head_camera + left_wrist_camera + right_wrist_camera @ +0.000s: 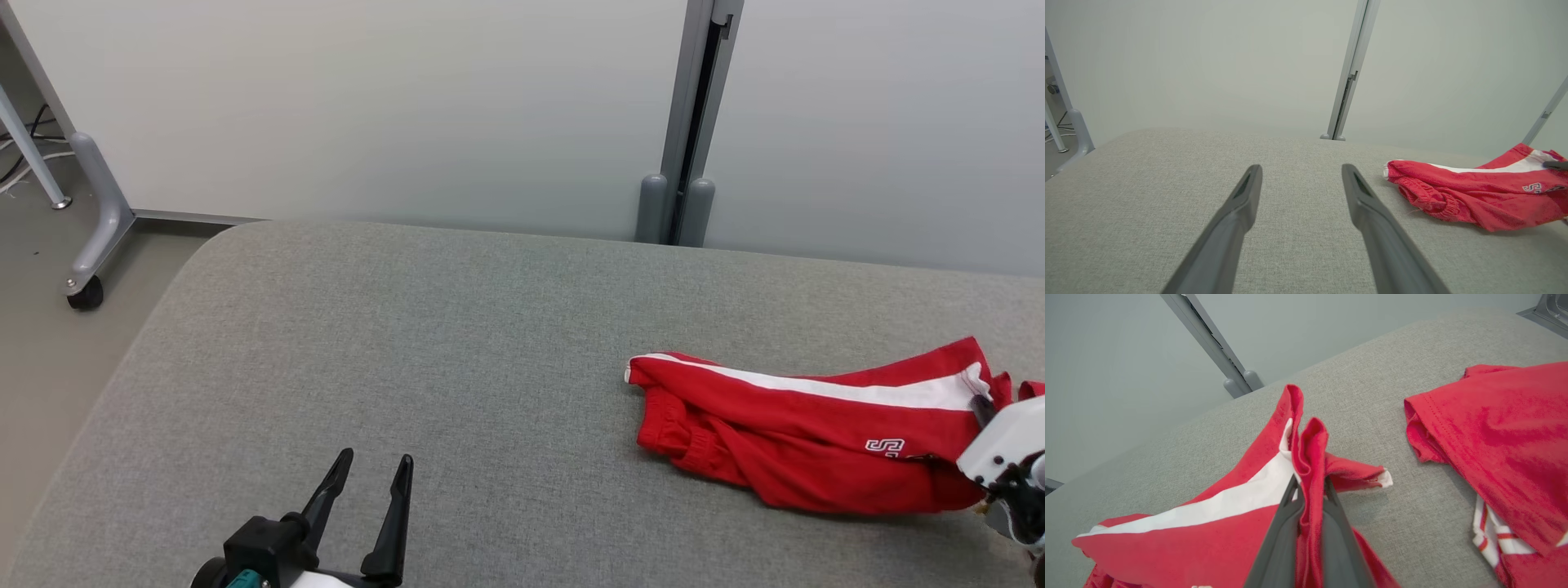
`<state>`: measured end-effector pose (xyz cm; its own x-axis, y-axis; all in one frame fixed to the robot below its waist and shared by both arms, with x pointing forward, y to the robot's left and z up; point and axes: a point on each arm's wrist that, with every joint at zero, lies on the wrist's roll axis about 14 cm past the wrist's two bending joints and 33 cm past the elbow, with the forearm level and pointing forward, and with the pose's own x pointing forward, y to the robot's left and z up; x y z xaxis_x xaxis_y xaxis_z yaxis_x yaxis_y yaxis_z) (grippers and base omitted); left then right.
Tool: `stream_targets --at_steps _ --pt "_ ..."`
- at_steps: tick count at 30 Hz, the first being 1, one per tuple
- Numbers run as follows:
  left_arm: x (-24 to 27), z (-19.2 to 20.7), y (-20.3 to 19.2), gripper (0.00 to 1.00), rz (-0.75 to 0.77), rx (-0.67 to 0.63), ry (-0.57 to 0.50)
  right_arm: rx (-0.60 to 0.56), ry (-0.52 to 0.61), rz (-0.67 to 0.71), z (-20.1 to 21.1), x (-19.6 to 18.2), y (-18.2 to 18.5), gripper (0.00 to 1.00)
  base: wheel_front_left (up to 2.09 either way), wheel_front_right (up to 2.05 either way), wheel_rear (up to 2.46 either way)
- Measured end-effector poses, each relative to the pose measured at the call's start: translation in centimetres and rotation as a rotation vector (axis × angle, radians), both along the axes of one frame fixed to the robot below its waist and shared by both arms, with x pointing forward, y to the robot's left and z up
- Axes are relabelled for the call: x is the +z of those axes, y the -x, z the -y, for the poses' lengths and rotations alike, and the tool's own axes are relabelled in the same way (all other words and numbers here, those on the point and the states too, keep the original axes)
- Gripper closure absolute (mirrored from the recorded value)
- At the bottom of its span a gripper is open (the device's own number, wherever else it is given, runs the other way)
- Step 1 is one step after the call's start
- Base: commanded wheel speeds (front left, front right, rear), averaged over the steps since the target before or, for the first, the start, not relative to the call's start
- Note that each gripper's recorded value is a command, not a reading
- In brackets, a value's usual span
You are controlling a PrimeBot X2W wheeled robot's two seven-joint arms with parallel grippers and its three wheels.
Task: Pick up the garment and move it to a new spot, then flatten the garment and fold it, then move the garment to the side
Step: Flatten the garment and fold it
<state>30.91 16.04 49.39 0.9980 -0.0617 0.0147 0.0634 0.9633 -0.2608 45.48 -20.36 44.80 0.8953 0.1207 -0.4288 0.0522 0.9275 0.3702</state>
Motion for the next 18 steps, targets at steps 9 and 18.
stream_targets --at_steps 9,18 --pt "-0.5 -0.5 0.9 0.0 -0.021 0.021 0.017 0.23 0.034 0.073 -8.7 3.0 -1.7 1.0 0.0 0.0 0.0" --pt "-1.2 -2.7 2.7 0.0 -0.048 0.11 0.029 0.459 0.054 0.008 -18.6 1.8 -0.8 1.0 0.0 0.0 0.0"
